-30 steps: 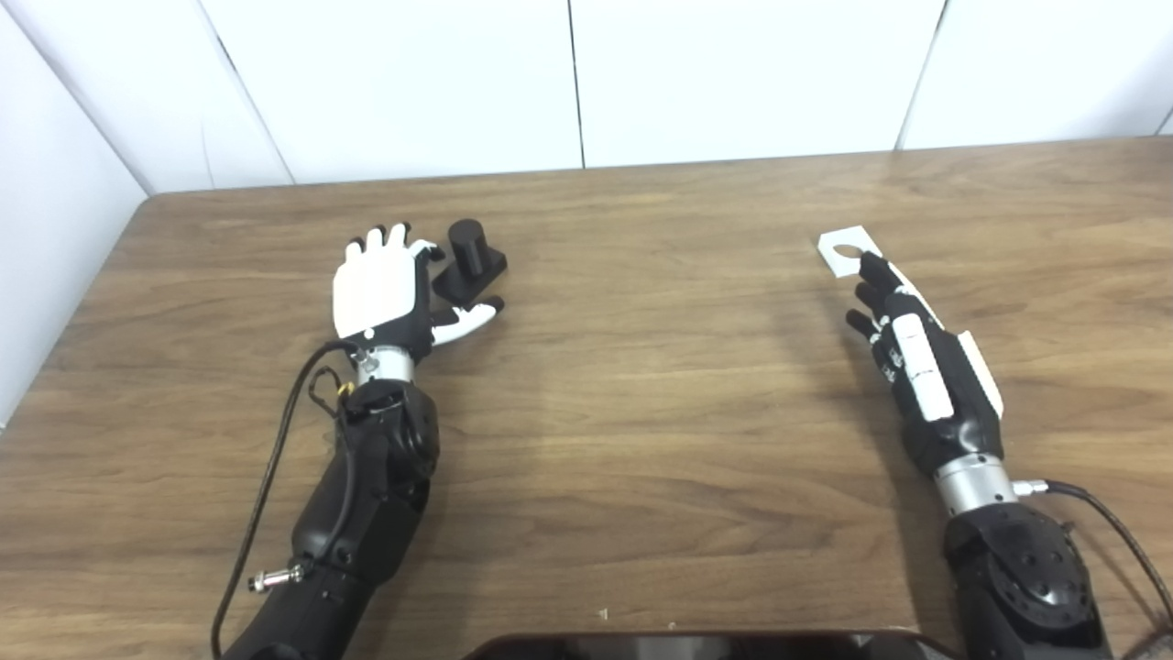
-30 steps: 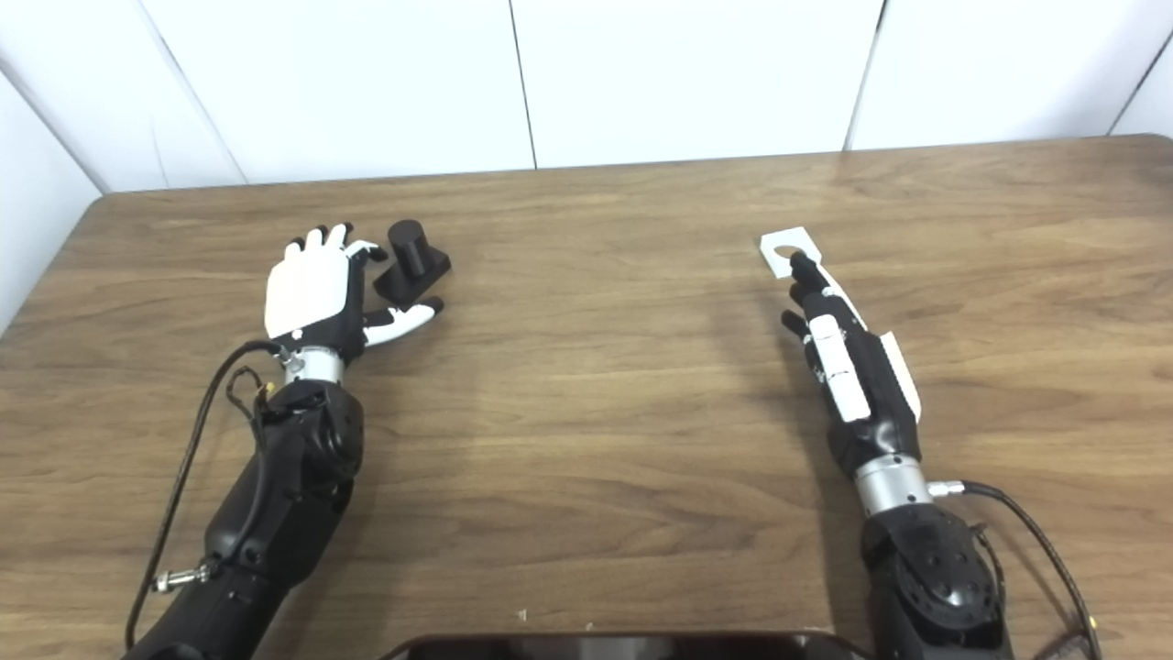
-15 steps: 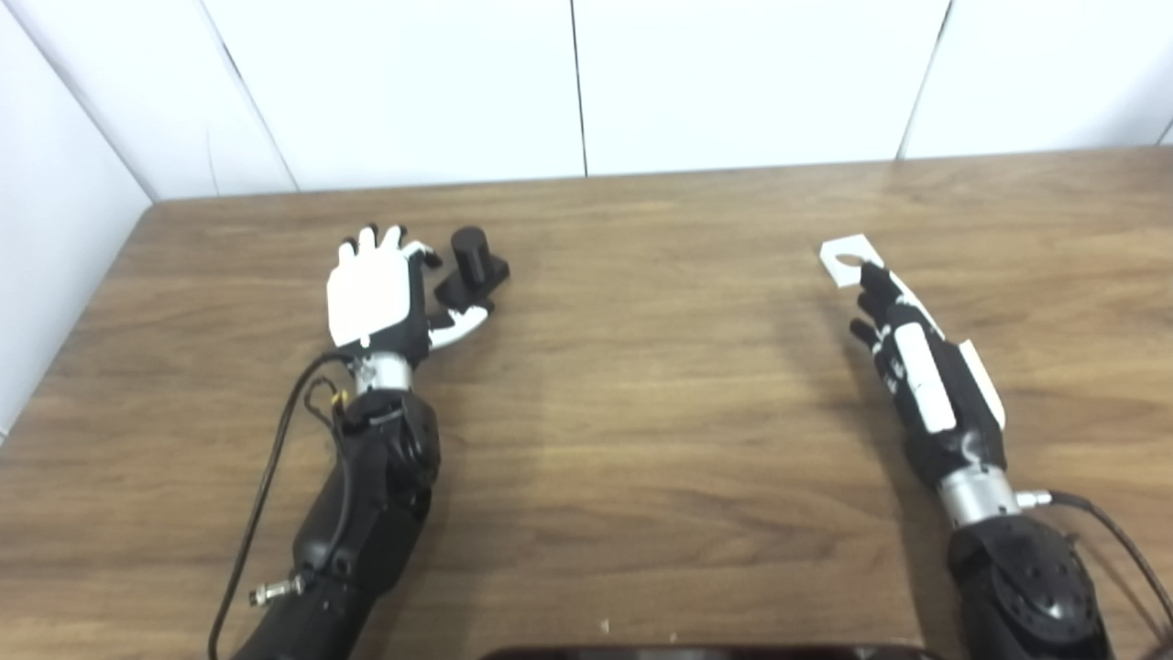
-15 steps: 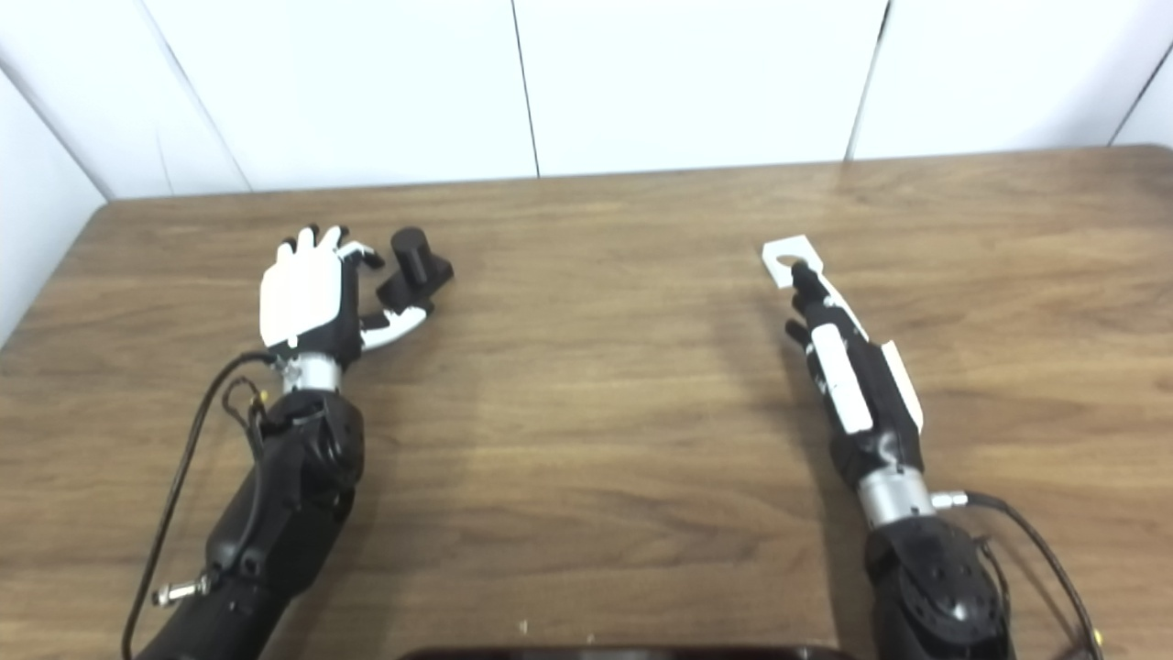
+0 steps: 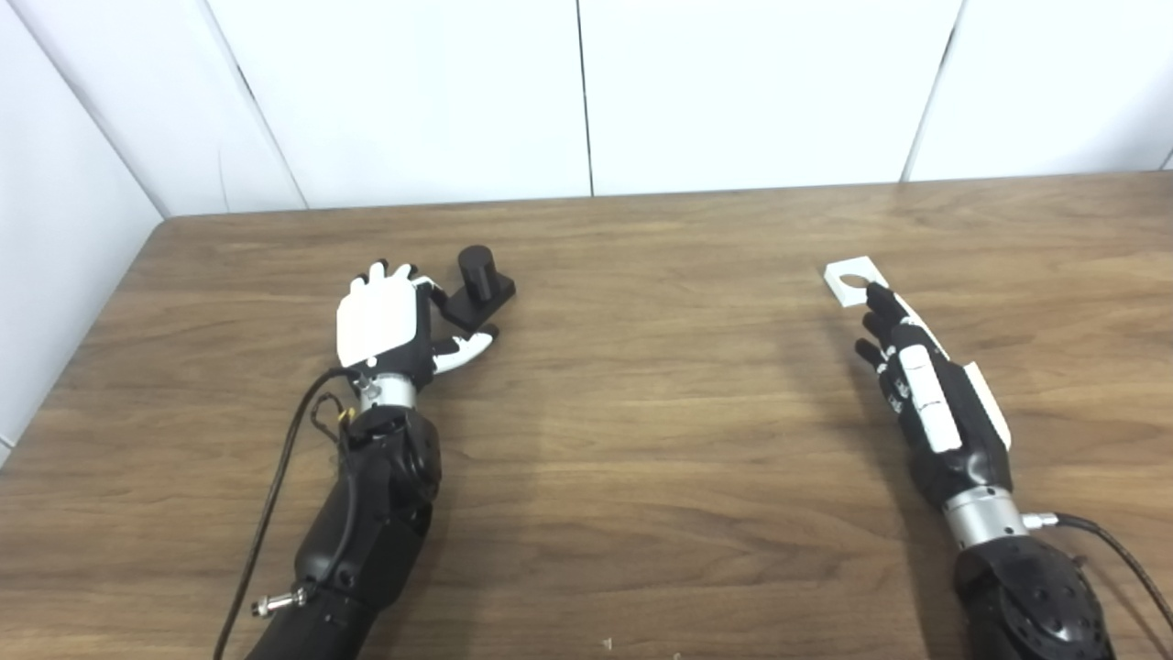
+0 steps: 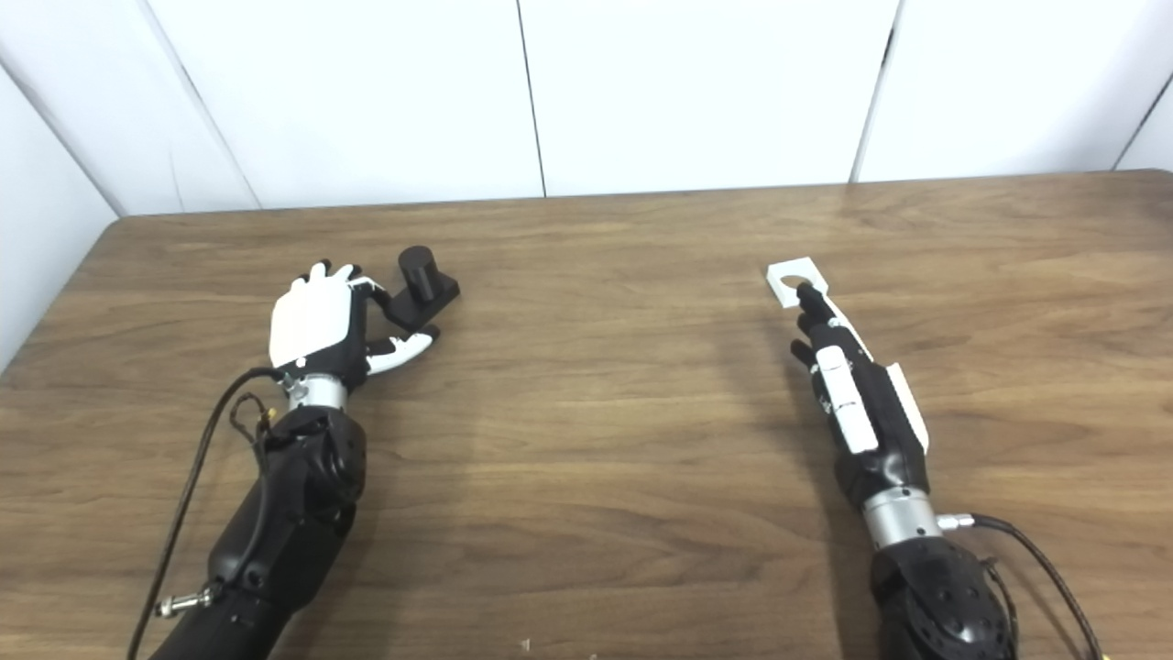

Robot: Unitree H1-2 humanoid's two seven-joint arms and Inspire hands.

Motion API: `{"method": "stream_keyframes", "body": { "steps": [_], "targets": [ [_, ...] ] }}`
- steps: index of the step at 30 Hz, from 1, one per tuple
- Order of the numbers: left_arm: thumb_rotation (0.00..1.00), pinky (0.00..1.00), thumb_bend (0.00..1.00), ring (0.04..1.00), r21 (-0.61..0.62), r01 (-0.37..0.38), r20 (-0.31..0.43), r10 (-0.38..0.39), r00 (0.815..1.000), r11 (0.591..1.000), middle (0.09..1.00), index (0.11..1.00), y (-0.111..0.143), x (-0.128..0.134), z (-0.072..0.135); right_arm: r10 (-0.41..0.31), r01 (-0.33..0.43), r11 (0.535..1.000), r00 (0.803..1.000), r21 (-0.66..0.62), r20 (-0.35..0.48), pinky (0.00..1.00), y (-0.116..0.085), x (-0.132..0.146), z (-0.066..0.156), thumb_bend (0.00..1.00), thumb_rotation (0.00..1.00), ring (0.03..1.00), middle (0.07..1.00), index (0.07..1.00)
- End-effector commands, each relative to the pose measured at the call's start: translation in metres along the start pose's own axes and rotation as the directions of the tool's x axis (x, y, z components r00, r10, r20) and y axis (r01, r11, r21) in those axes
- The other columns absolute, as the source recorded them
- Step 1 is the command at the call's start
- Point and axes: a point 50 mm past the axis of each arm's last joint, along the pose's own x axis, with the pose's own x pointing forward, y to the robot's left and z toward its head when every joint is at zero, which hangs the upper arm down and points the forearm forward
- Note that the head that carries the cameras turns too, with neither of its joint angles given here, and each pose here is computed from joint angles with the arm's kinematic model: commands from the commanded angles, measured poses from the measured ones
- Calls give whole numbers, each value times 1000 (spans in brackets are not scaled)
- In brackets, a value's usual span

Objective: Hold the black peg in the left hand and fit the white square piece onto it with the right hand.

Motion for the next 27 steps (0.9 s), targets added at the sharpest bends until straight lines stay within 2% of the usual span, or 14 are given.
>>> {"method": "stream_keyframes", "body": {
  "steps": [1,9,14,22,27],
  "targets": [
    [582,972,717,995,5,-75,26,75,997,997,912,647,29,14,14,0,0,1000,1000,5,-3,935,-4,-6,-6,472,850,971,960,920],
    [595,980,722,994,20,-51,22,51,998,998,909,634,34,15,21,7,-7,1000,1000,16,-7,938,-4,-7,-8,461,847,973,962,922],
    [612,995,715,997,41,-56,19,55,998,998,919,671,36,16,24,9,-9,1000,1000,1,-6,936,-3,-7,-8,469,865,975,966,923],
    [561,981,691,988,32,-75,19,74,997,997,906,612,32,16,24,4,-4,1000,1000,11,-1,942,-4,-6,-8,480,846,976,966,922],
    [546,981,666,988,40,-76,22,75,997,996,907,618,31,15,24,2,-2,1000,1000,19,-5,948,-4,-6,-8,494,832,981,969,925]
  ]
}}
